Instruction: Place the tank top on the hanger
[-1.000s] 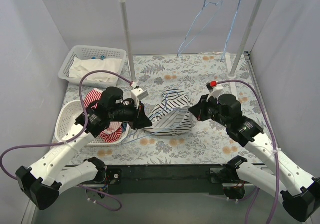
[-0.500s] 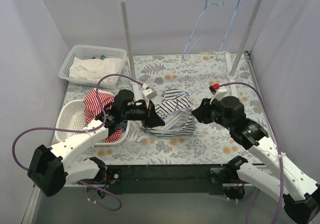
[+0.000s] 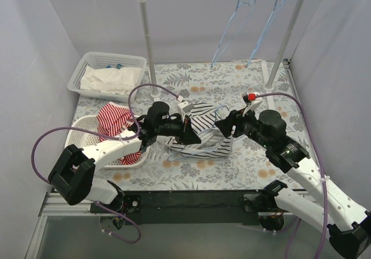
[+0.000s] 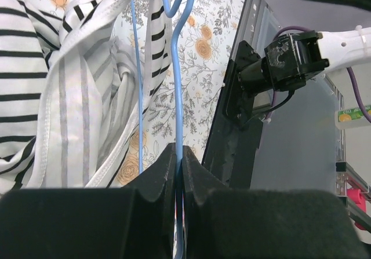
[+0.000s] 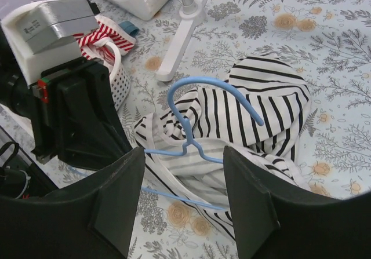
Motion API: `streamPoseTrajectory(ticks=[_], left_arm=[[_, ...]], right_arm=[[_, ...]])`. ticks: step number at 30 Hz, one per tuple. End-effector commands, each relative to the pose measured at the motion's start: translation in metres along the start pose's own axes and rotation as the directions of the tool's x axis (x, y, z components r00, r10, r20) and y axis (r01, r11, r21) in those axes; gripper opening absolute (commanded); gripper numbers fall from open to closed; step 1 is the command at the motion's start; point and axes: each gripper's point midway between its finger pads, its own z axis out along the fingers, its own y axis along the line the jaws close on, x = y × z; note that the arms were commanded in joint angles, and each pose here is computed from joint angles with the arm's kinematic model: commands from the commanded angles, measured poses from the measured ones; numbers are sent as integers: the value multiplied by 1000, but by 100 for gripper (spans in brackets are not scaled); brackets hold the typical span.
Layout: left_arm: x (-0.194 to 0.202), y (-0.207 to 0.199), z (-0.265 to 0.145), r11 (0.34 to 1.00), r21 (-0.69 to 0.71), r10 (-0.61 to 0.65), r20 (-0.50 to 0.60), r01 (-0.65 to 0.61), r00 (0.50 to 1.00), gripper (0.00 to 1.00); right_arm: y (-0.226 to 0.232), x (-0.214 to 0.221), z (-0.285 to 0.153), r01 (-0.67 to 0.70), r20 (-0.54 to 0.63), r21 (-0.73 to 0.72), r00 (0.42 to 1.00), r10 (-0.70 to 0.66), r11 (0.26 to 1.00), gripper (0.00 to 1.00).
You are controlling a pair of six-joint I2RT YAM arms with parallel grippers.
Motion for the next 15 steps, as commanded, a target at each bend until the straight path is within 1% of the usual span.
streamPoseTrajectory(ticks=[1, 3, 7, 8, 10, 11, 12, 14, 15], left_arm=[[-34, -21, -1, 996, 47, 68, 67, -71, 995, 0], [-35, -22, 0, 996, 50, 64, 65, -67, 996, 0], [-29, -23, 3, 997, 62, 47, 39, -50, 998, 0], [-27, -24, 5, 997, 63, 44, 31, -46, 999, 0], [-24, -22, 7, 998, 58, 28, 11, -29, 1000, 0], [-23, -22, 8, 998, 59, 24, 4, -24, 1000, 0], [-20, -22, 8, 998, 55, 14, -9, -13, 1000, 0], [-19, -20, 9, 999, 43, 3, -15, -3, 1000, 0], [-18, -18, 8, 1000, 27, -10, -17, 10, 1000, 0]], right_arm=[[-1, -11, 24, 17, 69, -3, 997, -17, 1000, 64], [-8, -4, 30, 8, 62, 37, 998, -10, 999, 63], [-3, -4, 41, 8, 96, 55, 995, -13, 998, 59], [-7, -6, 42, 9, 108, 91, 994, -19, 996, 58], [-2, -7, 45, 23, 115, 105, 993, -35, 994, 50], [-5, -7, 45, 30, 124, 138, 991, -47, 990, 45], [-4, -7, 45, 36, 124, 147, 991, -55, 988, 32], [-2, 0, 48, 63, 111, 169, 990, -83, 984, 14], [-2, 2, 48, 70, 103, 176, 991, -89, 982, 2]])
